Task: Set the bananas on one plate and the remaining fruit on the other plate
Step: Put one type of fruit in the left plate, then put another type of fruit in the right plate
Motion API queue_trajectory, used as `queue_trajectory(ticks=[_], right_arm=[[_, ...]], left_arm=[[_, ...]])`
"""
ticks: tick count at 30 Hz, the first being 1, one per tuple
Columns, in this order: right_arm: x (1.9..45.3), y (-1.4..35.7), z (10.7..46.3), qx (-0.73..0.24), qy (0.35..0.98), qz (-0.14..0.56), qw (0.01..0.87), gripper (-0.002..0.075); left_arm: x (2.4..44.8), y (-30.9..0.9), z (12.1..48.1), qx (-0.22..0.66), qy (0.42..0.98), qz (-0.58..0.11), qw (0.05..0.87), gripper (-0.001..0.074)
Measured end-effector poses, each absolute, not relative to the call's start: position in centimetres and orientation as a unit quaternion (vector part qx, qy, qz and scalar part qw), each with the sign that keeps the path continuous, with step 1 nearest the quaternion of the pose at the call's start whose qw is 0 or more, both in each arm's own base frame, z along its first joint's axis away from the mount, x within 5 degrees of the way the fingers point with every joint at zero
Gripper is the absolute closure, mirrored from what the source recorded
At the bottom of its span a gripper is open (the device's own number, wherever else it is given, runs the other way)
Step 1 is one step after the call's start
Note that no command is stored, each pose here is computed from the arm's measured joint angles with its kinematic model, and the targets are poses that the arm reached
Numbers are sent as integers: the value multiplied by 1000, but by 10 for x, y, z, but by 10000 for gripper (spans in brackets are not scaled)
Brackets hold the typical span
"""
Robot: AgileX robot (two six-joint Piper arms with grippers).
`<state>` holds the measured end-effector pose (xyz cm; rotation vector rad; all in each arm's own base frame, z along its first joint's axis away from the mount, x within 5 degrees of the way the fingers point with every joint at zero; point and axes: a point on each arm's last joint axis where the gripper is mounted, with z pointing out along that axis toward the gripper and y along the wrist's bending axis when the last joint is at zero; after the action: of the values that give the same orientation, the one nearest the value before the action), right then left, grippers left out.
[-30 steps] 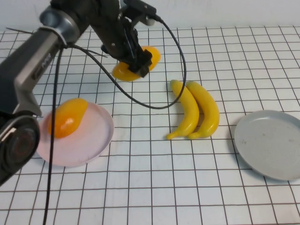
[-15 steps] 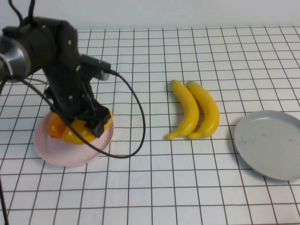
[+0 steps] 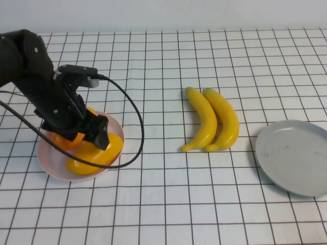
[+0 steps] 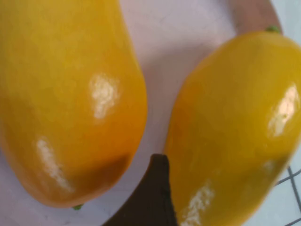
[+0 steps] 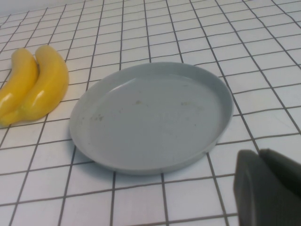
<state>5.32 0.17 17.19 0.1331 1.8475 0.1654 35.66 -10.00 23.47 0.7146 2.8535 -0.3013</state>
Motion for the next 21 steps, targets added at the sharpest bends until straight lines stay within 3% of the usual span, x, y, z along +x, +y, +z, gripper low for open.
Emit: queue_trajectory(ticks=[6,12,16,21], right_arm=[[53,2,172,57,796,71,598,742],[53,2,172,57,796,71,598,742],[53,2,172,57,796,71,598,742],[53,2,172,57,796,71,598,742]], left_arm=[[337,-101,285,270,939,-130,167,66],[284,-93,341,273,899,-144,312,99],[234,-78,352,252,874,-127,396,295],[171,-60,349,194,853,-130,466,646]])
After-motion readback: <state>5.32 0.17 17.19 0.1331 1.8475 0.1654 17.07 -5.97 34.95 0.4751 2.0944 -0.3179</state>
